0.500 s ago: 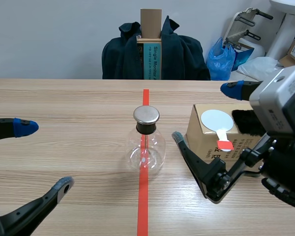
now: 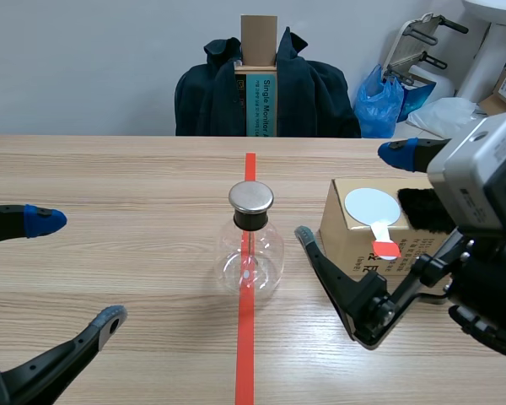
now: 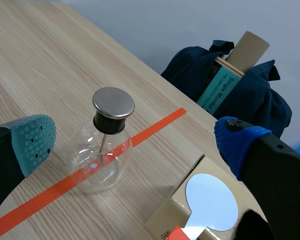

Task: Do the electroscope experiment.
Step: 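Pick up the white charging plate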

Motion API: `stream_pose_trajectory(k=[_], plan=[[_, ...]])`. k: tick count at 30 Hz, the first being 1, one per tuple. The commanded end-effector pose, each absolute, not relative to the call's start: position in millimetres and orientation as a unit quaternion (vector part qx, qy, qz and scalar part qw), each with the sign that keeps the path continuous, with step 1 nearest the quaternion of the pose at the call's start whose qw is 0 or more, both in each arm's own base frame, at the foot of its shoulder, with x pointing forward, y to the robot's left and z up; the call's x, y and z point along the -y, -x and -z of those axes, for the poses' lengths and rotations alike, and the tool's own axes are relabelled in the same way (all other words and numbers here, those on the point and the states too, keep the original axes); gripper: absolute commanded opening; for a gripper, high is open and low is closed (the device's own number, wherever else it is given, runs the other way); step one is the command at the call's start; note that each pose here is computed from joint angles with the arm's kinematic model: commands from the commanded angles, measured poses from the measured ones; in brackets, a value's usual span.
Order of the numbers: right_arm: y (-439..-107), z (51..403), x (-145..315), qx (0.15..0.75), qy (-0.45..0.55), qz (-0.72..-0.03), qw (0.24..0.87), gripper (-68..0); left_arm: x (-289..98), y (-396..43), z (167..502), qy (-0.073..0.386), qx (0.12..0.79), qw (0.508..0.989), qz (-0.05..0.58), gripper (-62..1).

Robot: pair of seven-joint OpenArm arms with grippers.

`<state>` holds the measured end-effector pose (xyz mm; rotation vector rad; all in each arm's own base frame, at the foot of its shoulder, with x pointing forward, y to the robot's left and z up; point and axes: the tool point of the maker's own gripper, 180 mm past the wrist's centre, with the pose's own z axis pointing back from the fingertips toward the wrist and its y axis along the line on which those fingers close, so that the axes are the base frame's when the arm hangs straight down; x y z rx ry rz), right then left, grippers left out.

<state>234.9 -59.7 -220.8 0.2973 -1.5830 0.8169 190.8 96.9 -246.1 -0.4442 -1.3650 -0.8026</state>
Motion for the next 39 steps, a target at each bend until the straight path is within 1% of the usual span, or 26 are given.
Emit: stream_pose_trajectory(k=[1, 11, 13, 17, 21, 23, 25, 26, 28, 30, 33, 35, 39], plan=[[-238.3, 208.4, 59.9, 0.704, -0.128, -0.354, 0.602, 0.4, -96.6, -189.8, 242.2, 0.204, 0.614, 0.678, 0.349, 1.4], [-238.3, 208.4, 59.9, 0.704, -0.128, -0.354, 0.602, 0.4, -96.6, -189.7, 242.3, 0.204, 0.614, 0.678, 0.349, 1.4], [-237.5, 210.4, 58.9, 0.701, -0.121, -0.365, 0.600, 0.4, -96.6, -189.7, 242.3, 0.204, 0.614, 0.678, 0.349, 1.4], [-230.1, 227.8, 52.7, 0.675, -0.076, -0.445, 0.584, 0.4, -96.5, -189.7, 242.3, 0.204, 0.614, 0.678, 0.350, 1.4], [-215.6, 267.7, 54.4, 0.603, -0.001, -0.550, 0.577, 0.4, -96.6, -189.7, 242.3, 0.203, 0.614, 0.678, 0.350, 1.4], [-208.9, 291.6, 64.1, 0.554, 0.060, -0.596, 0.579, -4.2, -96.6, -189.7, 242.5, 0.203, 0.613, 0.678, 0.350, 1.4], [-205.9, 304.8, 77.5, 0.519, 0.136, -0.621, 0.571, -9.2, -96.5, -189.6, 242.7, 0.203, 0.613, 0.678, 0.351, 1.4], [-205.8, 306.1, 83.2, 0.510, 0.173, -0.626, 0.564, -11.0, -96.5, -189.6, 242.7, 0.203, 0.613, 0.678, 0.351, 1.4], [-207.7, 299.8, 91.2, 0.510, 0.240, -0.620, 0.545, -11.5, -96.5, -189.6, 242.7, 0.203, 0.613, 0.678, 0.351, 1.4], [-213.3, 285.8, 95.5, 0.526, 0.296, -0.602, 0.523, -11.5, -96.5, -189.6, 242.7, 0.203, 0.613, 0.678, 0.351, 1.4], [-220.3, 270.4, 101.0, 0.547, 0.355, -0.573, 0.497, -11.5, -96.6, -189.6, 242.8, 0.203, 0.613, 0.678, 0.351, 1.4], [-223.7, 271.4, 105.6, 0.543, 0.379, -0.566, 0.492, -11.5, -96.5, -189.6, 242.8, 0.203, 0.613, 0.678, 0.351, 1.4], [-234.4, 284.4, 116.9, 0.526, 0.422, -0.554, 0.488, -11.5, -96.6, -189.6, 242.8, 0.203, 0.613, 0.678, 0.351, 1.4]])
